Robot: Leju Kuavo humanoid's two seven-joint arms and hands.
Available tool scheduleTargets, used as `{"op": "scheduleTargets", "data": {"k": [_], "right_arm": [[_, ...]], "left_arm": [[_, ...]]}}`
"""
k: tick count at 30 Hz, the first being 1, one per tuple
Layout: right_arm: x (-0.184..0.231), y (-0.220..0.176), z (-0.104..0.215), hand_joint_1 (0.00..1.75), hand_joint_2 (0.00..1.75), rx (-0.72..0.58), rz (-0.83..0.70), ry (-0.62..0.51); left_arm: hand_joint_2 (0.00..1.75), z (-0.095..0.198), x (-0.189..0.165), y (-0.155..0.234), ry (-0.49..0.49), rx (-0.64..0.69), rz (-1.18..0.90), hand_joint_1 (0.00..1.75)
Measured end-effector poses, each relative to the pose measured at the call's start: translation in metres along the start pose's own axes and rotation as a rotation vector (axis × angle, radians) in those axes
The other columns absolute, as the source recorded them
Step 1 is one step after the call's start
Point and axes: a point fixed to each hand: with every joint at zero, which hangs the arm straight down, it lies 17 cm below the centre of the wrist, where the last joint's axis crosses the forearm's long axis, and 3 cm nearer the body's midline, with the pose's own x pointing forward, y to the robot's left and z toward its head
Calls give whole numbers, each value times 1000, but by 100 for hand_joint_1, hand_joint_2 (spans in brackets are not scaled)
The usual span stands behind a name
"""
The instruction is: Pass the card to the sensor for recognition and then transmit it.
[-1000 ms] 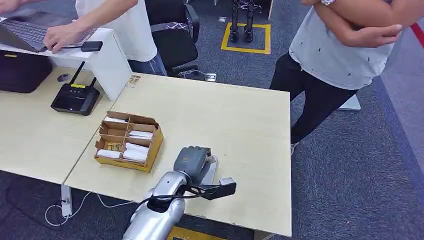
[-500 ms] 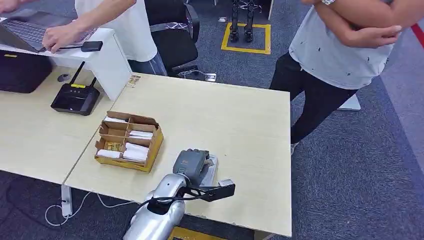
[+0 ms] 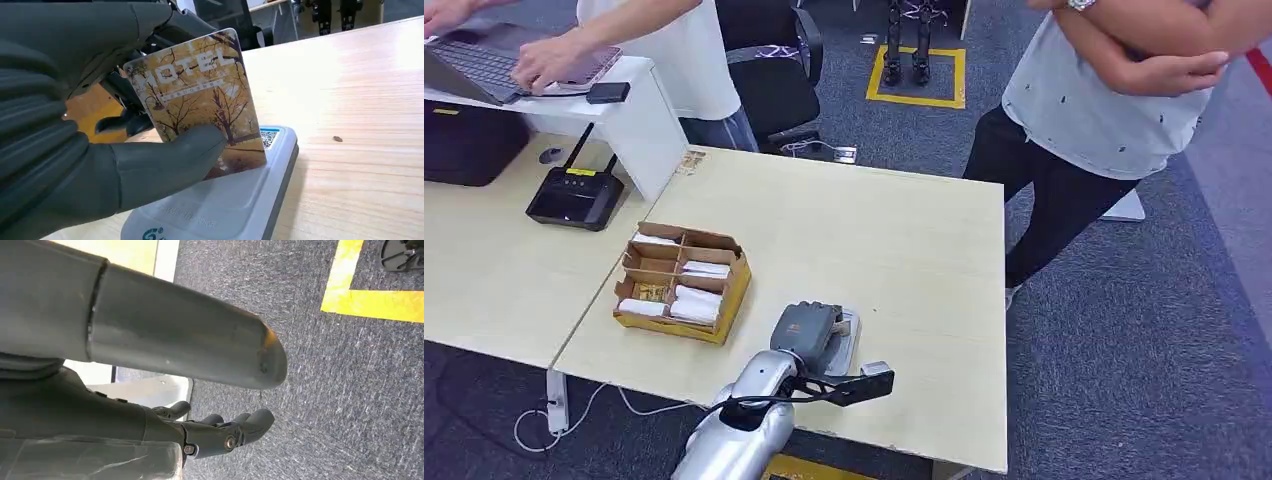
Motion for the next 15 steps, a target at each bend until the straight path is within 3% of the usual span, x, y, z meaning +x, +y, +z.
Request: {"op": "scheduleTargets", "data": {"k": [10, 15], "right_arm": [[0, 2, 0, 0, 0, 11, 3, 0], [0, 4, 1, 0, 0, 18, 5, -4]], "left_arm": [[175, -1, -3, 3, 6, 10, 2, 175], [175, -15, -18, 43, 34, 84, -1, 175]]}}
